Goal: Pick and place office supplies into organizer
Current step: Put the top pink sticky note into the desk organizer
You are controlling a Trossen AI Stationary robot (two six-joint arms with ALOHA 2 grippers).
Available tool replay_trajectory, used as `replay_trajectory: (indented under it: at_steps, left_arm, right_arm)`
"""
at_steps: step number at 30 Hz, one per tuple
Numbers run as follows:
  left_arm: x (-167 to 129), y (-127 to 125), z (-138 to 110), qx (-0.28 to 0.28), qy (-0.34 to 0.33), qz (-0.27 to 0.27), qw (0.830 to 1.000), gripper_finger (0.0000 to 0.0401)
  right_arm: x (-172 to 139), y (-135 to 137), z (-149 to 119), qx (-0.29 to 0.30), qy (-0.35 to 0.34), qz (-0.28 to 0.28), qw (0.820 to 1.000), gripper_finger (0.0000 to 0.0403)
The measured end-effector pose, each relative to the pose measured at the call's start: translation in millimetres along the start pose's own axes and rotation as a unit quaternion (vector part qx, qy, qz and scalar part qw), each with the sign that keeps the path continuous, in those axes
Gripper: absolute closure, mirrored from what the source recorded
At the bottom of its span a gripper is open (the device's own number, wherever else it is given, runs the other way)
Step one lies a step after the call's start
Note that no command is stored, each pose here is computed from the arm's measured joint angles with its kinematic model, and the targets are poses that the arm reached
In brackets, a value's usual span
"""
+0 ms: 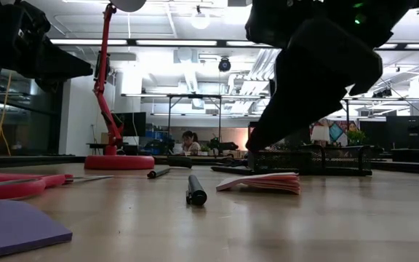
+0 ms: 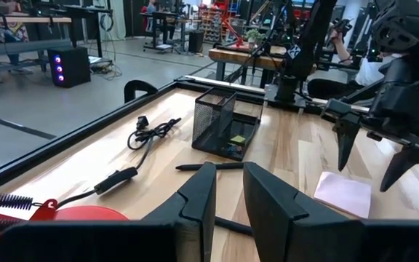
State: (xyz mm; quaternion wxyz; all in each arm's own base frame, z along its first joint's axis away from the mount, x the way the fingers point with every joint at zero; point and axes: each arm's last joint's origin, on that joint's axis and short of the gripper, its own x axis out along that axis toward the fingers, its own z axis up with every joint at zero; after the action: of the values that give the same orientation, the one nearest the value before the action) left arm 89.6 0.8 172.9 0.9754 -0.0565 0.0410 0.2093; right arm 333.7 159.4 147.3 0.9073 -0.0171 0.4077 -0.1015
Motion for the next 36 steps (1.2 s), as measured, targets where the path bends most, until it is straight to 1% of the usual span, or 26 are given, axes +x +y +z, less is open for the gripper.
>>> replay_trajectory:
  at_steps: [4, 10, 13, 17, 21, 32, 36]
  left_arm:
    - [0.0, 0.0, 0.0, 0.0, 0.0, 0.0, 1.0, 0.0339]
    - [0.0, 0.0, 0.0, 0.0, 0.0, 0.0, 1.0, 0.034]
    - [0.0, 0.0, 0.0, 0.0, 0.0, 0.0, 1.0, 0.034]
    - [0.0, 0.0, 0.0, 0.0, 0.0, 0.0, 1.0, 0.0338]
    - [0.0, 0.0, 0.0, 0.0, 0.0, 0.0, 1.0, 0.0341]
    - [0.0, 0.0, 0.0, 0.0, 0.0, 0.0, 1.0, 0.0341]
    - [0.0, 0.0, 0.0, 0.0, 0.0, 0.0, 1.0, 0.0339]
  right_arm:
    - [12.8, -11.8, -11.5, 0.018, -0.001, 0.02, 1.0, 0.0121]
    - [16.7, -17.5, -17.1, 0.034, -0.003, 0.008, 0.999, 0.012]
    - [19.2, -20.5, -19.2, 0.049, -0.003, 0.012, 0.999, 0.0112]
    - [21.9, -22.4, -21.8, 0.078, -0.004, 0.034, 0.996, 0.0096]
    - [22.9, -23.8, -25.4, 0.066, -0.008, 0.028, 0.997, 0.0089]
    - [22.5, -21.2, -23.1, 0.069, -0.035, 0.042, 0.996, 0.0088]
    - [21.2, -18.4, -18.0, 0.083, -0.061, 0.052, 0.993, 0.0088]
